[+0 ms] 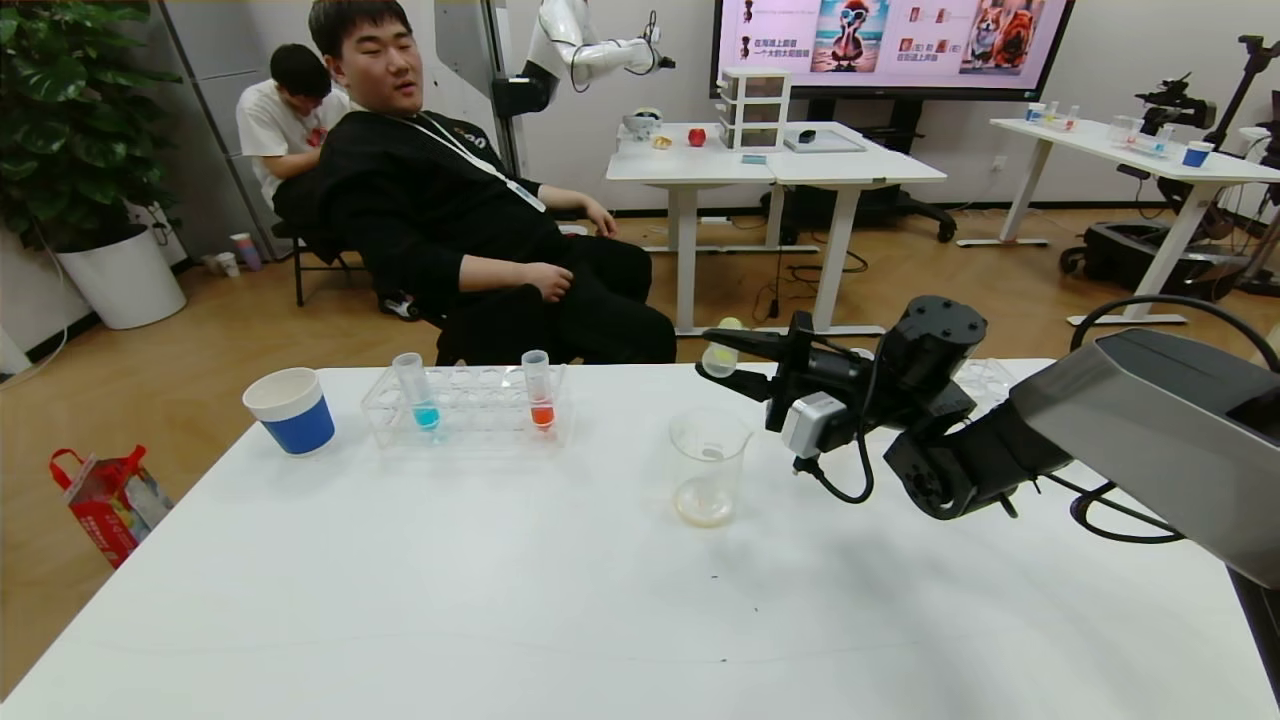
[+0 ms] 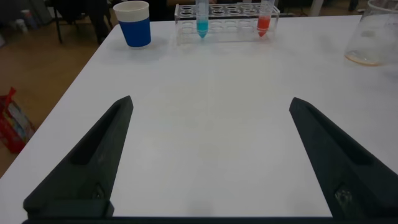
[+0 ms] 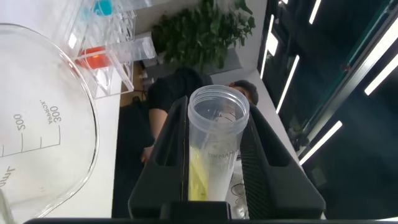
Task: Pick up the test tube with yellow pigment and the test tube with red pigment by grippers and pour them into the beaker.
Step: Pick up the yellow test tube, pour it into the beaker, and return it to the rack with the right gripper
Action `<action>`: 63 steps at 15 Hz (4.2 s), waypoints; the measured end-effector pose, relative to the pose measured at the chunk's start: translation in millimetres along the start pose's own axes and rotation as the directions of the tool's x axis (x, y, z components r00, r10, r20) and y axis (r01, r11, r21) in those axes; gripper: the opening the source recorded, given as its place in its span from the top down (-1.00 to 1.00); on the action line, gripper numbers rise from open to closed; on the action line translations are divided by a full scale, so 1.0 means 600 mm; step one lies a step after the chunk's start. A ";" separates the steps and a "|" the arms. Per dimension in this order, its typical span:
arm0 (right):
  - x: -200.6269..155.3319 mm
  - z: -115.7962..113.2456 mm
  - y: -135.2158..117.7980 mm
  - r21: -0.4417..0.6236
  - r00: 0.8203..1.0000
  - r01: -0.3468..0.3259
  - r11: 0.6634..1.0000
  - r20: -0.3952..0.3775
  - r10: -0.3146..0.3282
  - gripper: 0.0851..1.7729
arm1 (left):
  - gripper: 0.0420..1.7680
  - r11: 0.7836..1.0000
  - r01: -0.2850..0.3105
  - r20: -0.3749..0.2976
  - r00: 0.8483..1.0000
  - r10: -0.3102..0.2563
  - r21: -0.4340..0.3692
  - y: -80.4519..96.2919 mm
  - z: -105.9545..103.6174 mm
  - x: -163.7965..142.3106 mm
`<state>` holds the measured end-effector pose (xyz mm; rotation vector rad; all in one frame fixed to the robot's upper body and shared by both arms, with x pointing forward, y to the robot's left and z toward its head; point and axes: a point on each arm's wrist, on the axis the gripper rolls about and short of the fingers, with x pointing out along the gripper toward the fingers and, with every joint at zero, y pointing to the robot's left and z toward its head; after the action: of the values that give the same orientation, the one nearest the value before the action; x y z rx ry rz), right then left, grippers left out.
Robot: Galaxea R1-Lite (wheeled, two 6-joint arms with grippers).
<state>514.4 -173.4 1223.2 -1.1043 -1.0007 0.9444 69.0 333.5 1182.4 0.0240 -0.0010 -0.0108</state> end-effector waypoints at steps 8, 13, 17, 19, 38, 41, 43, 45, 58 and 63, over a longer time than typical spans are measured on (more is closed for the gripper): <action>-0.001 -0.006 0.009 -0.130 1.000 -0.010 0.991 0.007 0.011 0.51 | -0.98 1.000 0.000 0.000 1.000 0.000 0.000 0.000 0.000 0.000; -0.003 -0.009 0.011 -0.202 1.000 -0.014 0.979 0.020 0.018 0.51 | -0.98 1.000 0.000 0.000 1.000 0.000 0.000 0.000 0.000 0.000; 0.000 -0.008 0.011 -0.245 0.999 -0.013 0.970 0.033 0.022 0.51 | -0.98 1.000 0.000 0.000 1.000 0.000 0.000 0.000 0.000 0.000; -0.001 -0.009 0.014 -0.264 0.998 -0.026 0.964 0.042 0.038 0.51 | -0.98 1.000 0.000 0.000 1.000 0.000 0.000 0.000 0.000 0.000; 0.004 0.025 -0.072 -0.158 0.999 -0.003 0.987 0.038 0.009 0.51 | -0.98 1.000 0.000 0.000 1.000 0.000 0.000 0.000 0.000 0.000; -0.003 0.059 -0.135 0.035 0.992 0.124 0.992 -0.034 -0.122 0.51 | -0.98 1.000 0.000 0.000 1.000 0.000 0.000 0.000 0.000 0.000; -0.015 0.084 -0.163 0.165 0.949 0.304 0.938 -0.145 -0.281 0.51 | -0.98 1.000 0.000 0.000 1.000 0.000 0.000 0.000 0.000 0.000; -0.030 0.106 -0.179 0.267 0.891 0.446 0.855 -0.219 -0.397 0.51 | -0.98 1.000 0.000 0.000 1.000 0.000 0.000 0.000 0.000 0.000; -0.268 0.198 -0.182 0.436 0.450 0.891 0.125 -0.884 -0.126 0.51 | -0.98 1.000 0.000 0.000 1.000 0.000 0.000 0.000 0.000 0.000; -0.417 0.168 -0.214 0.358 0.373 0.926 0.118 -0.916 -0.147 0.51 | -0.98 1.000 0.000 0.000 1.000 0.000 0.000 0.000 0.000 0.000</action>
<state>362.4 -410.2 1324.1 0.0866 -0.0608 0.0980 69.0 333.6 1182.4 0.0245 -0.0010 -0.0104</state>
